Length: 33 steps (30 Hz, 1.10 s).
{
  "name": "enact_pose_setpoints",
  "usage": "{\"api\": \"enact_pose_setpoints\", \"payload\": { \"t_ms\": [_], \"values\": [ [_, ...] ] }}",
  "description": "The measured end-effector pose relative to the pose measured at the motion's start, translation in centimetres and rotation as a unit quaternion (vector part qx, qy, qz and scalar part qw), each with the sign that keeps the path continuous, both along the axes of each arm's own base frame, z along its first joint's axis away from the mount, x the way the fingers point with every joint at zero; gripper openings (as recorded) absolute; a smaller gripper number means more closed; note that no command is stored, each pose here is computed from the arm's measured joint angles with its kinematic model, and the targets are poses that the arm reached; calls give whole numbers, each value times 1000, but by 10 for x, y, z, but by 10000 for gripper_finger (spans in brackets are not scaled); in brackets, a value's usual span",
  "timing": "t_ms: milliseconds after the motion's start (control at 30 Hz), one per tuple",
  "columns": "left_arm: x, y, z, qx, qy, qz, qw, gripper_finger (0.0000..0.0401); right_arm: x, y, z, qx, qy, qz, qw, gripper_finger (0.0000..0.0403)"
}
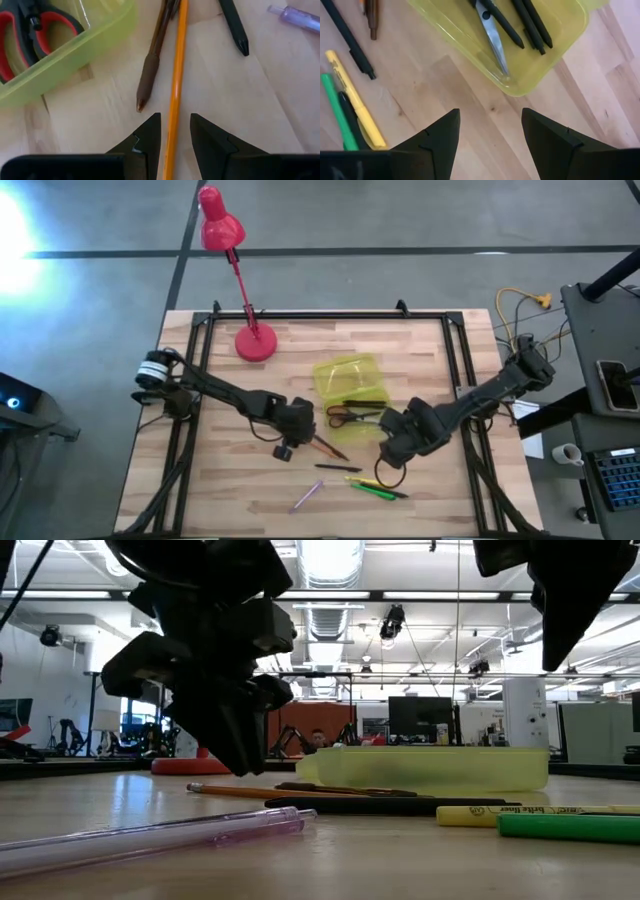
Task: Pick & place school supplies into a supply box
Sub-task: Put the orange pencil into the yellow supply box
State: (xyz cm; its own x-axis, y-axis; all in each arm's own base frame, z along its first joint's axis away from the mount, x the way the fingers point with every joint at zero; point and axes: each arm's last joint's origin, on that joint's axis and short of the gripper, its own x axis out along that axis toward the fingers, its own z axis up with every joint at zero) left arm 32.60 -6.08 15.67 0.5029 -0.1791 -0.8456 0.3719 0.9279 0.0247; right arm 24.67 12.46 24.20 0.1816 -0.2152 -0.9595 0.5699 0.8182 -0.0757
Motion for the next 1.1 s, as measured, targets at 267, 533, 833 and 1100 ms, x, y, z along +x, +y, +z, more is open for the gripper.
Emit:
{"api": "enact_pose_setpoints", "payload": {
  "t_ms": [267,533,833,1100],
  "values": [
    [-11,5,-16,19,10,-23,1000,88,-1,1,-1,-7,-2,0,1000,203],
    [-15,11,-23,17,10,-15,1000,88,-2,0,-3,-17,-6,0,1000,203],
    [-18,12,-25,38,15,-38,998,9,-2,0,-4,-19,-5,0,1000,203],
    [-24,15,-18,32,33,-9,999,4,-2,1,-3,-18,-7,-4,1000,203]
  ]
}}
